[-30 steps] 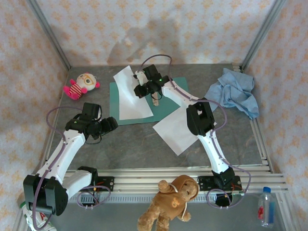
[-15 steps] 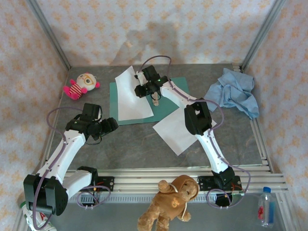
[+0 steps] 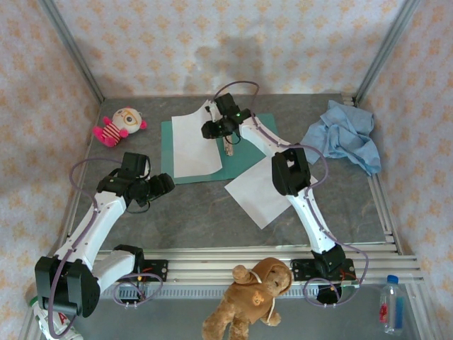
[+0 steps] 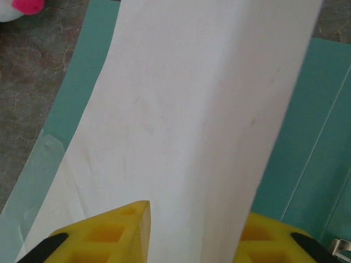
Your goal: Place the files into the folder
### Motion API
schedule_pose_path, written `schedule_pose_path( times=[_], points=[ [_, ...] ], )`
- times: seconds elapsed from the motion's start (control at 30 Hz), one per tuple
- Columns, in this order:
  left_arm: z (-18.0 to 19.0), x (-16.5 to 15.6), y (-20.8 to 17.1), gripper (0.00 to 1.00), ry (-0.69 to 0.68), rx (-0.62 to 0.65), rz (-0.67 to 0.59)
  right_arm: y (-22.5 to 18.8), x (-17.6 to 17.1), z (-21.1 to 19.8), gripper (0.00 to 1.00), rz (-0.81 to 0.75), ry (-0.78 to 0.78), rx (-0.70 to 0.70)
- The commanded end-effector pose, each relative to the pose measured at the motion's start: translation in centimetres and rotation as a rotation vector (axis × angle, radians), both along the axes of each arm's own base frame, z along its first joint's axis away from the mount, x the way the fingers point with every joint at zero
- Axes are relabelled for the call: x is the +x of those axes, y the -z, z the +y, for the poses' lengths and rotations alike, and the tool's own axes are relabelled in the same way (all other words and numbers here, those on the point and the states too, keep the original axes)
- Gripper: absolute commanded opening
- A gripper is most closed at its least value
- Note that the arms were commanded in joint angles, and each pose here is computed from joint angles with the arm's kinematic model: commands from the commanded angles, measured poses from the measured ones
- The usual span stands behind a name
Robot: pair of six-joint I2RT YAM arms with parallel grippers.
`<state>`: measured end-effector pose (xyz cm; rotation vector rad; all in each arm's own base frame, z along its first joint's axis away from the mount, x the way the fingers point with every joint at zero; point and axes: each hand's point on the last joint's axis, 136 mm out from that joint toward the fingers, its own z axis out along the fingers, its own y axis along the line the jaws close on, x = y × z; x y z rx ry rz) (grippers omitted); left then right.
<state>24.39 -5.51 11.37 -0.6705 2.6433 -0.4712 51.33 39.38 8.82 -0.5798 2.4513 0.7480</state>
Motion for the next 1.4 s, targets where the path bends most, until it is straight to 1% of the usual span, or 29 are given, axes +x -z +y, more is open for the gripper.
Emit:
schedule_pose_path(
  times=[0.0, 0.33, 0.5, 0.67, 0.8, 0.9, 1.03, 1.1, 1.37],
  points=[
    [0.2, 0.1, 0.5, 0.77, -0.016, -0.006, -0.001, 0.3, -0.1, 0.0, 0.29, 0.025, 0.015, -0.008],
    [0.3, 0.4, 0.8, 0.77, -0.018, -0.001, 0.003, 1.0, -0.3, -0.3, 0.14, 0.048, 0.03, -0.016],
    [0.9, 1.2, 1.0, 0.77, -0.025, 0.038, -0.004, 1.5, -0.5, -0.2, 0.13, 0.074, 0.04, -0.006],
    [1.9, 2.9, 0.9, 0.77, -0.009, 0.116, -0.062, 1.7, -1.0, -0.2, 0.14, 0.106, 0.051, 0.001],
    [1.8, 4.3, 1.8, 0.77, 0.002, 0.104, -0.085, 1.7, -1.1, -0.1, 0.13, 0.113, 0.061, 0.01],
    [1.8, 5.4, 2.5, 0.73, -0.001, 0.085, -0.085, 1.7, -1.2, 0.0, 0.13, 0.117, 0.062, 0.011],
    [1.8, 6.7, 3.4, 0.6, -0.006, 0.06, -0.067, 1.9, -1.3, -0.1, 0.13, 0.124, 0.066, 0.01],
    [2.0, 7.2, 3.8, 0.56, -0.012, 0.059, -0.057, 2.1, -1.3, -0.2, 0.14, 0.125, 0.071, 0.002],
    [2.3, 8.0, 5.9, 0.51, -0.033, 0.035, -0.004, 3.0, -1.5, -0.2, 0.13, 0.144, 0.07, -0.006]
  ],
)
